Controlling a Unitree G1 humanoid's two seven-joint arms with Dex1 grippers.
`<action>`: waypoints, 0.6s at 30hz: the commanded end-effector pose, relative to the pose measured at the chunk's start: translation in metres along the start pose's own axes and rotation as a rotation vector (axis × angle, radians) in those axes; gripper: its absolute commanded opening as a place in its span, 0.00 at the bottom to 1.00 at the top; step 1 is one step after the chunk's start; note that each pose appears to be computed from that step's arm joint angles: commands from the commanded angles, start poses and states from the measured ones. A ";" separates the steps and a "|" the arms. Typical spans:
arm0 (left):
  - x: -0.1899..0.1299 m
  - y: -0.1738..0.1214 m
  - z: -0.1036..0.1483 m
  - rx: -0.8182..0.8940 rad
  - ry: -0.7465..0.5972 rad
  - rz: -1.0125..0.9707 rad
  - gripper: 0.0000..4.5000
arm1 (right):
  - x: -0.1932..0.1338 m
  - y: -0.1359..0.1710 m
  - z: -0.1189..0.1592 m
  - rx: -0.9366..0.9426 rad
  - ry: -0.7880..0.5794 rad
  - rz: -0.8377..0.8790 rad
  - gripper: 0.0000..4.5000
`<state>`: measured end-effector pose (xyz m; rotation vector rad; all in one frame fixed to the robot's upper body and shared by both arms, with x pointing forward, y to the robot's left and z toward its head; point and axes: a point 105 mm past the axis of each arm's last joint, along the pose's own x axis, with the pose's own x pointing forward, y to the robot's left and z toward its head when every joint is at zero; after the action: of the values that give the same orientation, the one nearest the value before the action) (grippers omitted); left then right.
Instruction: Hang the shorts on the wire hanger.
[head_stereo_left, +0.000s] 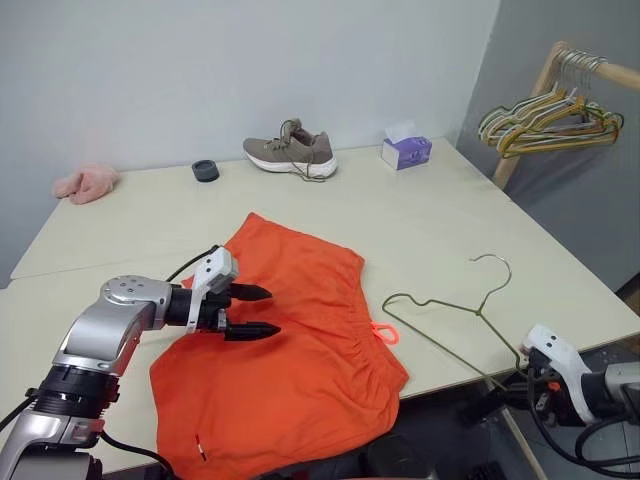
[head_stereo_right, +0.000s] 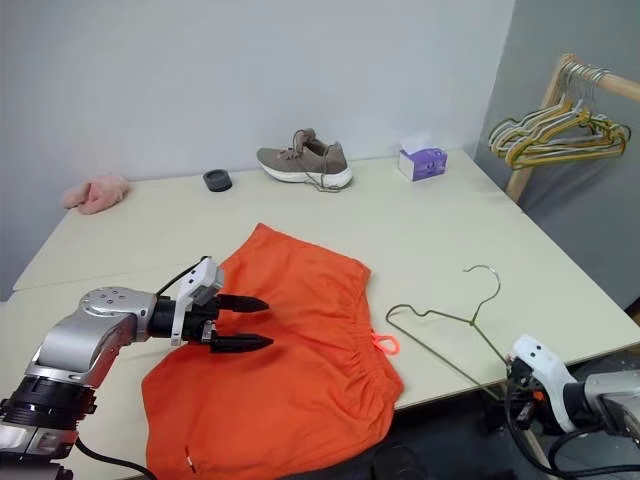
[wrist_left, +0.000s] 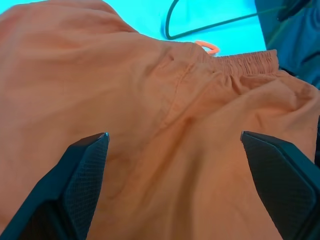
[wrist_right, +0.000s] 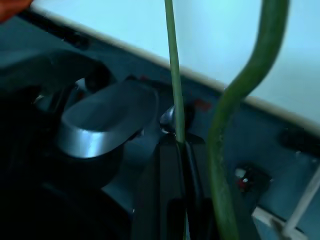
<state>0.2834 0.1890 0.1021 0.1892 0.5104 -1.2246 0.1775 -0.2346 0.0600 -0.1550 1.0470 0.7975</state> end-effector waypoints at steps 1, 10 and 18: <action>-0.003 0.002 0.014 0.068 -0.010 0.014 0.99 | -0.008 0.009 0.016 -0.048 -0.037 0.031 0.00; -0.011 0.010 0.013 0.070 -0.008 0.079 0.99 | -0.002 0.032 0.028 -0.078 -0.041 0.149 0.00; -0.013 0.003 0.009 0.058 -0.013 0.063 0.99 | -0.005 0.018 0.034 -0.011 -0.089 0.111 0.00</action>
<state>0.2858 0.1960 0.1001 0.2192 0.5094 -1.1735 0.1834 -0.2056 0.0770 -0.0784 1.0104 0.9207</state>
